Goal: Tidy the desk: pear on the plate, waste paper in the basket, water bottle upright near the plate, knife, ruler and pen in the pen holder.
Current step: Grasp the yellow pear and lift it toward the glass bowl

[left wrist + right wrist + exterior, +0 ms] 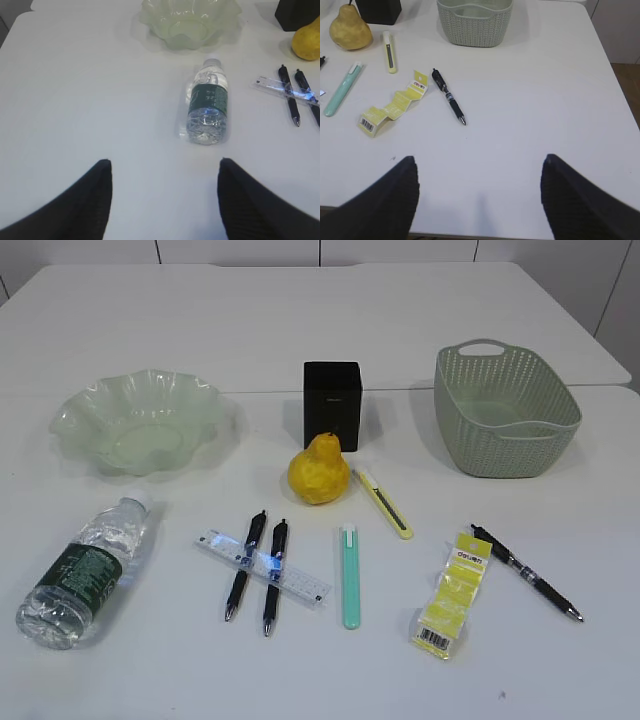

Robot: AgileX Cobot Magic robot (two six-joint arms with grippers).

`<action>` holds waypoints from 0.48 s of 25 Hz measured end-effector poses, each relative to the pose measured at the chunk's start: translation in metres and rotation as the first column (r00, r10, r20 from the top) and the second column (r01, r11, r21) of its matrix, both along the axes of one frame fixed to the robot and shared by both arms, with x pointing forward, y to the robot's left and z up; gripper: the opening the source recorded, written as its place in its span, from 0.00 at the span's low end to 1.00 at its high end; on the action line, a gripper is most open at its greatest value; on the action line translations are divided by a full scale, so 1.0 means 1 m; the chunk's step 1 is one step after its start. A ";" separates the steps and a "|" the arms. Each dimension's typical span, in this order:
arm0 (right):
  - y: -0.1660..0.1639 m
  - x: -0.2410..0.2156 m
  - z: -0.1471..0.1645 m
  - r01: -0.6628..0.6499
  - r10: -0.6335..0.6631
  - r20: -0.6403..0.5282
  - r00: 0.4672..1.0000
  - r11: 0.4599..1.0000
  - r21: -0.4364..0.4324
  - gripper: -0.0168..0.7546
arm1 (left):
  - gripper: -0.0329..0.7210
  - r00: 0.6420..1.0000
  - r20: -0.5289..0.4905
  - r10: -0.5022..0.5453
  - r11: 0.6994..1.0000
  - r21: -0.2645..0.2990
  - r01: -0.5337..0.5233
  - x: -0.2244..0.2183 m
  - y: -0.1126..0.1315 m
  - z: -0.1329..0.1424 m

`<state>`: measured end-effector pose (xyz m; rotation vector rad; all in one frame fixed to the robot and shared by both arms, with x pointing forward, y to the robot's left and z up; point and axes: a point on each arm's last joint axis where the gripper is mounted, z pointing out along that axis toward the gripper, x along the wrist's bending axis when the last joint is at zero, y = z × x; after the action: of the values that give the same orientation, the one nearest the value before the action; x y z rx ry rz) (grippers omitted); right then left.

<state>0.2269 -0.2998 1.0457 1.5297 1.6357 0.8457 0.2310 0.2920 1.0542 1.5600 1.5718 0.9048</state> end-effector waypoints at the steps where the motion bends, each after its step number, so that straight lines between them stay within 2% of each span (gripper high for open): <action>1: 0.000 0.000 0.000 0.000 0.000 0.000 1.000 1.000 0.000 0.75 | 0.66 1.000 0.000 0.000 1.000 0.000 0.000 0.000 0.000 0.000; 12: 0.000 0.000 0.000 0.000 0.000 0.000 1.000 1.000 0.000 0.75 | 0.66 1.000 0.000 0.000 1.000 -0.001 0.000 0.000 0.000 0.000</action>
<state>0.2269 -0.2998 1.0457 1.5297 1.6357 0.8457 0.2310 0.2919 1.0542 1.5598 1.5715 0.9042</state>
